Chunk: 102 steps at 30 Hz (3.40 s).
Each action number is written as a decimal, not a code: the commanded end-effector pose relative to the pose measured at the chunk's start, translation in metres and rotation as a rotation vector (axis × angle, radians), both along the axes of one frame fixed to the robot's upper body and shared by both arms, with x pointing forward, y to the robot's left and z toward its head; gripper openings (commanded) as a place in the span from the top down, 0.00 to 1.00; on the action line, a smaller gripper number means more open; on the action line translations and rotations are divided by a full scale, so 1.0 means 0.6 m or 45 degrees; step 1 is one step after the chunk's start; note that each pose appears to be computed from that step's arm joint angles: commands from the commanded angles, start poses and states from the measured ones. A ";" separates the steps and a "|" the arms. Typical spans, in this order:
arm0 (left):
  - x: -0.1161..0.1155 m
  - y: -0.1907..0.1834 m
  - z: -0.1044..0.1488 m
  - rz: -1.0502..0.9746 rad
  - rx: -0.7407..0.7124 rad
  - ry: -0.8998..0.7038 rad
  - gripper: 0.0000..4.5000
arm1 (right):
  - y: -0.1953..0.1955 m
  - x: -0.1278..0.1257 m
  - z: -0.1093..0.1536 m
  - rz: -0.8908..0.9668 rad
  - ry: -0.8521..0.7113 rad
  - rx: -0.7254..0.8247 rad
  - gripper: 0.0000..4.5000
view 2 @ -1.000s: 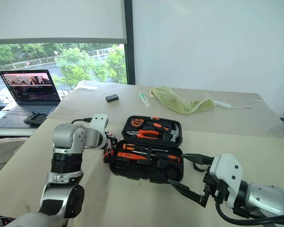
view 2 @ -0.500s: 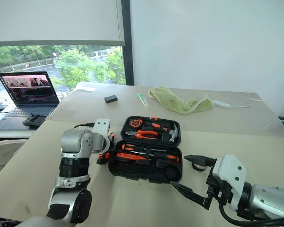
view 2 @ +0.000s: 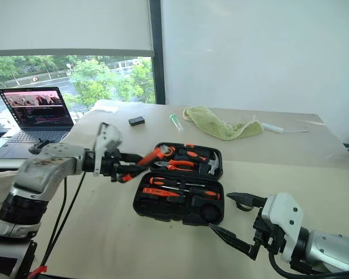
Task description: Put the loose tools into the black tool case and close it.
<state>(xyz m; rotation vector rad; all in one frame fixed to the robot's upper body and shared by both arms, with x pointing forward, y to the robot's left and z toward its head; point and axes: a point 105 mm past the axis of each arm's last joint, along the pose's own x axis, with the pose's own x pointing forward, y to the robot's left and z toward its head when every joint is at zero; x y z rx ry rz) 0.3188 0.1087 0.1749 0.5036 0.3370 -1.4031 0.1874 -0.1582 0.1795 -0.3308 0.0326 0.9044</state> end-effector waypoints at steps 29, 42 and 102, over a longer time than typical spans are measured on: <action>-0.009 -0.088 -0.093 -0.278 0.425 -0.227 0.66 | -0.016 -0.051 0.006 -0.044 0.029 -0.078 0.00; -0.017 -0.112 -0.089 -0.251 0.323 -0.066 0.29 | -0.019 -0.050 0.010 -0.040 0.020 -0.091 0.00; 0.013 -0.131 -0.119 0.225 -0.494 0.046 0.99 | -0.002 -0.047 0.013 -0.067 0.013 -0.055 0.00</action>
